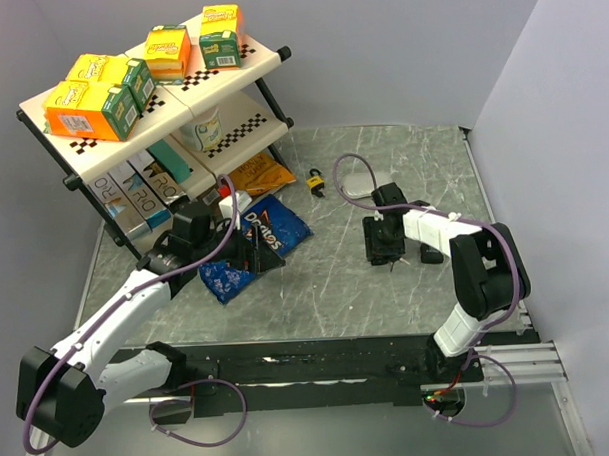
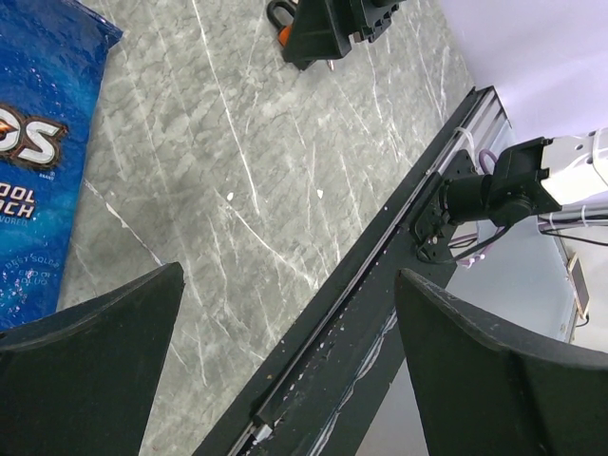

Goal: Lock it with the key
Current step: Place the lock at the center of the board.

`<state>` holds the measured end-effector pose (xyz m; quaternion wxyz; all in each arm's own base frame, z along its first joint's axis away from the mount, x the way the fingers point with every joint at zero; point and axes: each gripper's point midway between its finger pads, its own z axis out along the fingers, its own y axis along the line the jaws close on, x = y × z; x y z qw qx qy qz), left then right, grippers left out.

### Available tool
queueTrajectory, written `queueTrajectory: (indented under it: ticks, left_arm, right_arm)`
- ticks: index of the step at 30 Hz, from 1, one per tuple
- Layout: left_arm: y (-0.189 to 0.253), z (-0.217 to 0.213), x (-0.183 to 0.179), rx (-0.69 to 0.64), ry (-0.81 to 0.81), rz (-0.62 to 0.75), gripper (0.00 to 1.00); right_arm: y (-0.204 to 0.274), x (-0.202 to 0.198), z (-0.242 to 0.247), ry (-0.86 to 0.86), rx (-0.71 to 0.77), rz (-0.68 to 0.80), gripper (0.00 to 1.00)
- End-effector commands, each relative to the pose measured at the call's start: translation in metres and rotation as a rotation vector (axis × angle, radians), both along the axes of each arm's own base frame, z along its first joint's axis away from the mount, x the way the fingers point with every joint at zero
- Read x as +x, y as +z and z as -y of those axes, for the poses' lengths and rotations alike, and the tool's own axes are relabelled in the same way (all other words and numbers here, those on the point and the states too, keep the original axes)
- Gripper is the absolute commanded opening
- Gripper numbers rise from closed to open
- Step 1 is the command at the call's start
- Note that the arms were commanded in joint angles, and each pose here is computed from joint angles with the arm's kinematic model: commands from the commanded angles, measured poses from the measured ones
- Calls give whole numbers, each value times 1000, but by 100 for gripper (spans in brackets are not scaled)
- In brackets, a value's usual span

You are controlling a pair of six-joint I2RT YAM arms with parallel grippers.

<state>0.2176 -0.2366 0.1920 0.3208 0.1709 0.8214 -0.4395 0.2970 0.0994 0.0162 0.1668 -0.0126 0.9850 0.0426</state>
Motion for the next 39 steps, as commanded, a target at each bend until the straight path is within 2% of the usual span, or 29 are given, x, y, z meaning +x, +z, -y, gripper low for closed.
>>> queueTrajectory:
  ticks: [1,2,3,11,15,19,24,28,30,33,39]
  left_arm:
    - [25,4,8,-30,-10,62,96]
    - [27,4,8,-31,-13,68,96]
    - [28,4,7,-32,-16,69,96]
    - [34,4,4,-38,-29,86,96]
    - [37,4,-2,-41,-60,86,96]
    - [44,5,-10,-47,-131,93,96]
    - [59,3,-12,-95,-151,122,96]
    - [64,-1,-13,-139,-133,128,96]
    - [65,-4,-12,-138,-123,132,96]
    - [63,-9,-8,-126,-100,134,96]
    - [57,-17,-7,-111,-74,134,96]
  right_arm:
    - [29,12,3,-28,8,83,69]
    - [32,12,3,-30,12,88,74]
    - [33,13,2,-32,14,94,74]
    - [59,18,-15,20,105,134,74]
    - [99,36,-30,81,170,231,75]
    - [134,57,-44,235,200,333,81]
    - [165,88,-64,414,219,409,83]
    - [154,122,-81,459,246,362,83]
    - [164,139,-92,468,269,386,82]
    - [141,160,-108,497,255,368,74]
    - [114,183,-131,511,222,351,71]
